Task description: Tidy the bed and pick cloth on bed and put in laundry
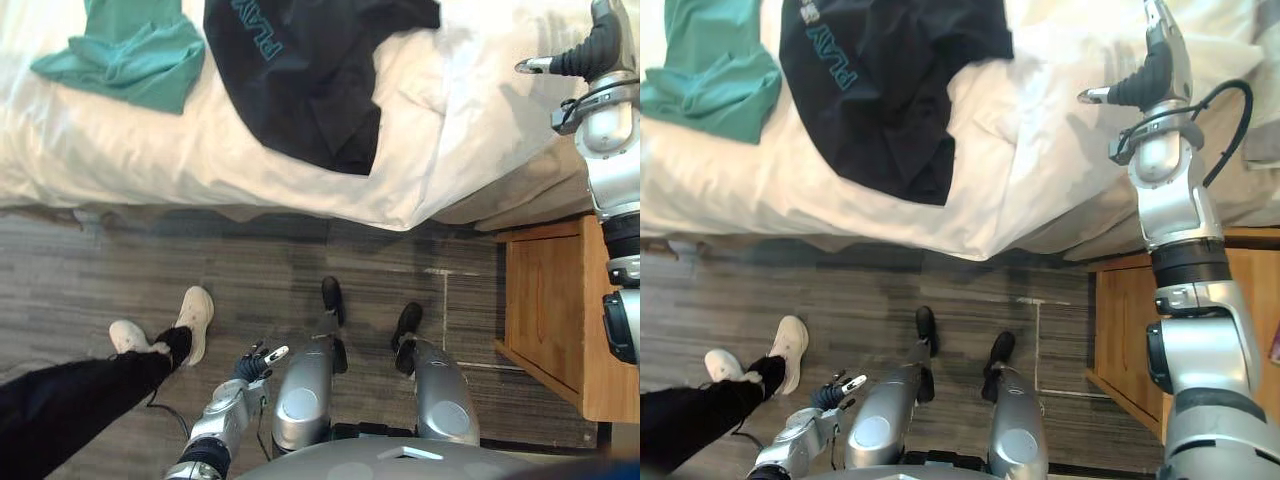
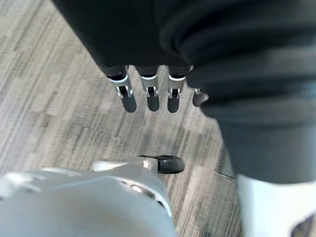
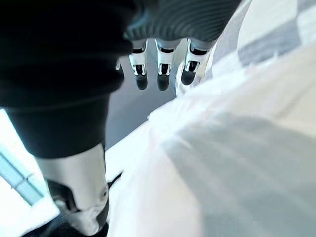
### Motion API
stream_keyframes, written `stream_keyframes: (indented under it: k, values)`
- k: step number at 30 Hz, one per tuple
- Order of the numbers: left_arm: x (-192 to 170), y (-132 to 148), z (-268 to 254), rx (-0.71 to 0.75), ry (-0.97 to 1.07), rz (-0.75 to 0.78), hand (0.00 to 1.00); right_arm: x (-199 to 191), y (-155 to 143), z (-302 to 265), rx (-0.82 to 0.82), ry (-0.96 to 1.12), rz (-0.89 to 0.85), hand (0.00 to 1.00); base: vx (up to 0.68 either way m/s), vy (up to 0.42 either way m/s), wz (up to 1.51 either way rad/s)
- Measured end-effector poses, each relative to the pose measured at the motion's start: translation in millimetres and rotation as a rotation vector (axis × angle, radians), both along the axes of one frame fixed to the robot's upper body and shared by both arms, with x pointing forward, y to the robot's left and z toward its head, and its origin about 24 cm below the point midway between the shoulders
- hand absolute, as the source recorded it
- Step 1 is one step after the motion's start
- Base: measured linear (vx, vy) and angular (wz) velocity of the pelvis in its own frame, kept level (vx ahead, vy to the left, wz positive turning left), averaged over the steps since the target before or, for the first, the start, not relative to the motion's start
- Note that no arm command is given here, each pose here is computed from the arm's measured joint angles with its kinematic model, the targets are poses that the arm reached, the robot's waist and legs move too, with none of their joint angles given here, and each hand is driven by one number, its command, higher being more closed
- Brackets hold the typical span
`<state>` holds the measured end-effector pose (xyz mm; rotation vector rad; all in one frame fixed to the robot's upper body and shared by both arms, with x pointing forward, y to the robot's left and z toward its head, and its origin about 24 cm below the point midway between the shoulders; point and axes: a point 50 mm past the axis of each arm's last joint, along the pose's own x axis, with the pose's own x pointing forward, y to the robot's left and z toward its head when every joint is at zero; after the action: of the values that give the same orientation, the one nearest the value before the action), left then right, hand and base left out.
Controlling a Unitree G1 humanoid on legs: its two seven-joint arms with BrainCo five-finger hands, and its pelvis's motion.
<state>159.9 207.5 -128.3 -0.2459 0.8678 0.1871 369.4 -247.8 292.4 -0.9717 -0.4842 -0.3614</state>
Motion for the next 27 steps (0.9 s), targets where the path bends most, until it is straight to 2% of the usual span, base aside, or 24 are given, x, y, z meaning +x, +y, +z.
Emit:
stream_keyframes:
  k: [3, 4, 7, 12, 18, 25, 26, 27]
  values:
    - [5.6, -3.6, 1.5, -0.003, -0.002, -0.022, 0.0, 5.7, 1.5, 1.6, -0.015, 0.055, -0.026, 0.0, -0.05, -0.026, 0.32]
    - [10.5, -6.8, 3.0, -0.005, -0.01, -0.039, 0.0, 8.2, -8.6, -1.9, -0.002, 0.097, -0.075, 1.0, -0.03, -0.007, 0.29]
    - [14.4, -9.6, 4.6, -0.005, -0.022, -0.058, 0.0, 6.4, -34.9, 4.6, 0.012, 0.12, -0.185, 1.0, -0.04, 0.006, 0.21]
    - [14.2, -6.8, 5.3, 0.008, -0.023, -0.087, 0.0, 0.5, -57.9, 23.2, 0.067, 0.082, -0.257, 1.0, -0.02, 0.012, 0.07]
    - [19.2, -7.7, 9.8, -0.011, -0.069, -0.115, 0.0, -2.5, -70.3, 14.7, 0.2, 0.053, -0.23, 1.0, 0.01, 0.0, -0.07]
    - [22.4, -8.7, 14.6, -0.008, -0.102, -0.122, 0.0, -4.3, -71.3, -47.2, 0.499, 0.055, -0.13, 1.0, 0.02, 0.017, -0.35]
    - [22.1, -8.7, 14.5, -0.009, -0.101, -0.119, 0.0, -5.5, -70.9, -54.9, 0.531, 0.055, -0.122, 0.0, 0.01, 0.009, -0.59]
    - [21.3, -8.9, 13.9, -0.012, -0.097, -0.113, 0.0, -8.6, -70.8, -73.1, 0.595, 0.062, -0.115, 0.0, 0.01, 0.007, -0.61]
